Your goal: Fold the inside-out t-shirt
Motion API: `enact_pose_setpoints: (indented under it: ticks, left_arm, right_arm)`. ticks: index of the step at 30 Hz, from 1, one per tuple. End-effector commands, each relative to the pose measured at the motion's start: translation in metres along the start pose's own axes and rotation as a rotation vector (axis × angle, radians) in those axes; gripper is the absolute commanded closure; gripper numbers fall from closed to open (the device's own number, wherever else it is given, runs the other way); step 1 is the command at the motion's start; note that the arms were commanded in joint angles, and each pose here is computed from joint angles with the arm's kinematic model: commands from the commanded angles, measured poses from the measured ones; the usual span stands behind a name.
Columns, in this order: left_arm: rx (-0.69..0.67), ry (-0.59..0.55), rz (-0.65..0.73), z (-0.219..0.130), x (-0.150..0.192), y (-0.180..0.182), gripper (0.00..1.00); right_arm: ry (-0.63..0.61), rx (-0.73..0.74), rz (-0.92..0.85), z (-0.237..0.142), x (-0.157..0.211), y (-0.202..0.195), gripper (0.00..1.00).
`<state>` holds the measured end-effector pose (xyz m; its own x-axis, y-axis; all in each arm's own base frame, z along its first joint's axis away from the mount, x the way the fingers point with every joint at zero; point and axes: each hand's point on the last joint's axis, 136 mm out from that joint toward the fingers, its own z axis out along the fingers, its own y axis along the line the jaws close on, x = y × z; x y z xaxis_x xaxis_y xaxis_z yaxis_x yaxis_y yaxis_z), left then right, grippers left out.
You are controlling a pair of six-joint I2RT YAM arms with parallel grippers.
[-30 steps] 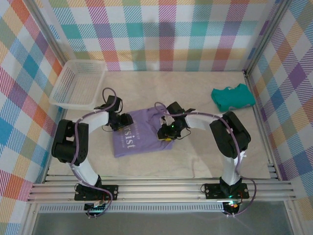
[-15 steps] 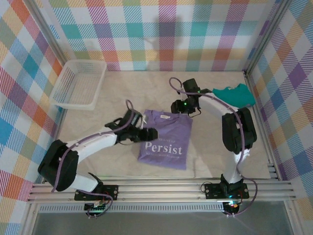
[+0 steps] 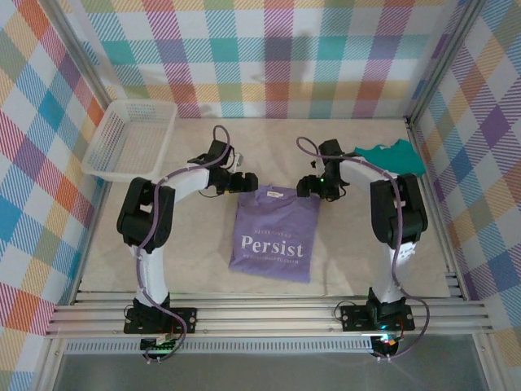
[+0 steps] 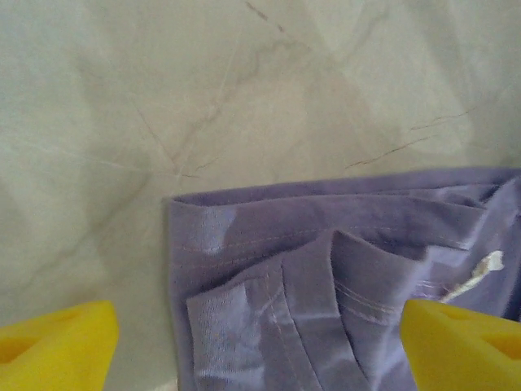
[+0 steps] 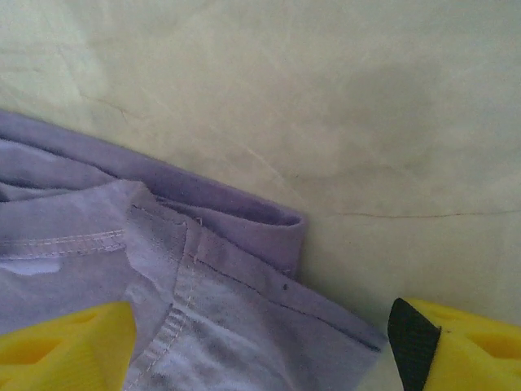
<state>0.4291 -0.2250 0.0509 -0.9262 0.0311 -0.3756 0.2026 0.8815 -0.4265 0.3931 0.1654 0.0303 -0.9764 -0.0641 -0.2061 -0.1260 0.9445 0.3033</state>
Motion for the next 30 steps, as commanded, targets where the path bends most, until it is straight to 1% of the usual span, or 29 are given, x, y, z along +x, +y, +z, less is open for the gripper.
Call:
enact_pose_setpoints:
  ticks: [1,2,4,7,10,12,15,16,19,21,22,23,24,28,30]
  left_arm:
    - [0.063,0.082,0.056,0.006,0.014,-0.011,0.10]
    - [0.081,0.096,0.056,0.009,0.018,-0.013,0.10]
    - [0.114,0.130,0.057,0.014,0.027,-0.018,0.14]
    - [0.175,0.157,0.054,0.017,0.037,-0.027,0.22]
    - [0.225,0.168,0.046,0.019,0.041,-0.033,0.35]
    - [0.214,0.178,0.042,0.022,0.044,-0.030,0.45]
    - [0.212,0.185,0.031,0.027,0.045,-0.024,0.61]
    - [0.211,0.189,0.028,0.029,0.046,-0.021,0.65]
    - [0.213,0.183,0.008,0.031,0.044,-0.014,0.82]
    - [0.231,0.156,-0.014,0.028,0.036,-0.011,0.94]
    - [0.241,0.137,-0.024,0.024,0.030,-0.011,0.98]
    - [0.253,0.116,-0.034,0.019,0.024,-0.010,1.00]
    - [0.269,0.077,-0.034,0.013,0.013,-0.011,1.00]
    - [0.344,-0.085,-0.033,-0.018,-0.039,-0.021,1.00]
    - [0.375,-0.184,-0.023,-0.042,-0.077,-0.029,1.00]
  right_arm:
    - [0.039,-0.074,-0.017,0.004,0.005,0.025,0.19]
    - [0.054,-0.074,-0.018,0.009,0.009,0.027,0.19]
    - [0.079,-0.097,-0.013,0.017,0.015,0.034,0.23]
    - [0.096,-0.138,-0.015,0.023,0.021,0.047,0.30]
    - [0.096,-0.145,-0.019,0.026,0.022,0.054,0.39]
    - [0.077,-0.128,-0.018,0.026,0.018,0.051,0.48]
    - [0.062,-0.126,-0.022,0.027,0.013,0.050,0.57]
    - [0.057,-0.128,-0.025,0.028,0.011,0.051,0.61]
    - [0.010,-0.152,-0.042,0.026,0.000,0.055,0.76]
    - [-0.025,-0.153,-0.056,0.022,-0.008,0.055,0.87]
    - [-0.052,-0.154,-0.065,0.018,-0.014,0.055,0.91]
    - [-0.085,-0.162,-0.076,0.013,-0.020,0.054,0.95]
    - [-0.124,-0.181,-0.085,0.006,-0.029,0.056,0.99]
    - [-0.322,-0.293,-0.137,-0.037,-0.075,0.069,1.00]
    - [-0.434,-0.335,-0.170,-0.069,-0.108,0.074,1.00]
